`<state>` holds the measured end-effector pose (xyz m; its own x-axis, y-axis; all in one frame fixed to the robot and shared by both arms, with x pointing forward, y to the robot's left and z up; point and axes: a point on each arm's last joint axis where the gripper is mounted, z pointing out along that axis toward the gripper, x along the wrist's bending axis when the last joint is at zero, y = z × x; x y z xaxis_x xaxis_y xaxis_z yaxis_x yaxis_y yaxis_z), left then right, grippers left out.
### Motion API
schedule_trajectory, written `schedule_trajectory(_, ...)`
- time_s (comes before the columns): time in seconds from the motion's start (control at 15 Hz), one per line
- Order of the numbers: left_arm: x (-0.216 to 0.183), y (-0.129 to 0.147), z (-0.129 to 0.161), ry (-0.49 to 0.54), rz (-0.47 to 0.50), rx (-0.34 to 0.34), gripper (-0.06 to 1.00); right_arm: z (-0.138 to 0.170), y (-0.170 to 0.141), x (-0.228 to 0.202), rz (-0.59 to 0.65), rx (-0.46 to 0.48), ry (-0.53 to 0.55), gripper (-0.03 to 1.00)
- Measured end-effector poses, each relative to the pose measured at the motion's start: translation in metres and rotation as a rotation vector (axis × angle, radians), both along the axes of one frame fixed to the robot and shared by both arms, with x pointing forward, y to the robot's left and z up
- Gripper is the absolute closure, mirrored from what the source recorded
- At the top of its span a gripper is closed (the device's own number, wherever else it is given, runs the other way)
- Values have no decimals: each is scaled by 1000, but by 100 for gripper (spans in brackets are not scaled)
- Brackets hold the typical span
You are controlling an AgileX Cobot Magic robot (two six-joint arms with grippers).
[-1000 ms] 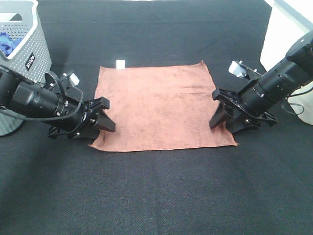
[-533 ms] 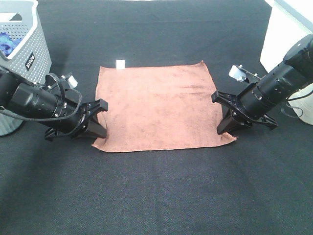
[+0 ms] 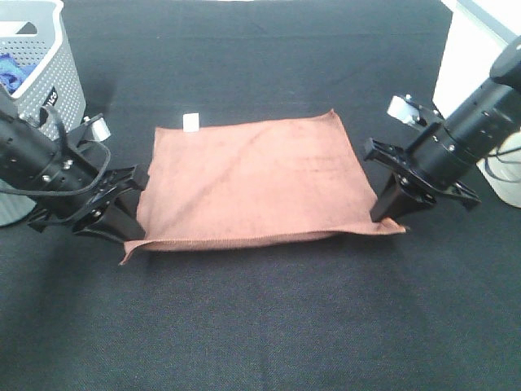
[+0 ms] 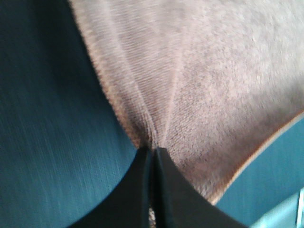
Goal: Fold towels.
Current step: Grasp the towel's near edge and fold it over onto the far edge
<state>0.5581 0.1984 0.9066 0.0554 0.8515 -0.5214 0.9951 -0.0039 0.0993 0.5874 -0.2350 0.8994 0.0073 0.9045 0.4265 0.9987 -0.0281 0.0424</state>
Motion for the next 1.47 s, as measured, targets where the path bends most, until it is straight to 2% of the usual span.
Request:
schedule_trajectory(0.2, -19, 4, 8, 27, -13, 14, 94, -7, 0, -33, -7, 1, 77, 97)
schedule_trajectory(0.33, -37, 9, 3, 52, 0, 35, 94, -12, -1, -55, -20, -4, 110, 97)
schedule_trajectory(0.47, -45, 13, 3, 12, 40, 61, 94, -11, -3, -62, -37, -15, 71, 97)
schedule_trajectory(0.6, -36, 13, 8, -58, 88, 50, 94, -6, -2, -54, -36, -4, 13, 97)
schedule_trajectory(0.67, -36, 13, 8, -58, 88, 50, 94, -6, -2, -54, -36, -4, 13, 97)
schedule_trajectory(0.93, -7, 11, 26, -271, 146, 23, 94, 24, 1, -13, -4, 13, -233, 97)
schedule_trajectory(1.07, 12, 14, 38, -402, 198, 59, 94, 41, 3, 22, -3, 8, -352, 97)
schedule_trajectory(1.27, 39, 12, 45, -489, 189, 77, 94, 36, 8, 65, 11, 24, -389, 97)
schedule_trajectory(1.47, 78, 9, 33, -532, 196, 109, 94, 21, 12, 106, 17, 34, -424, 97)
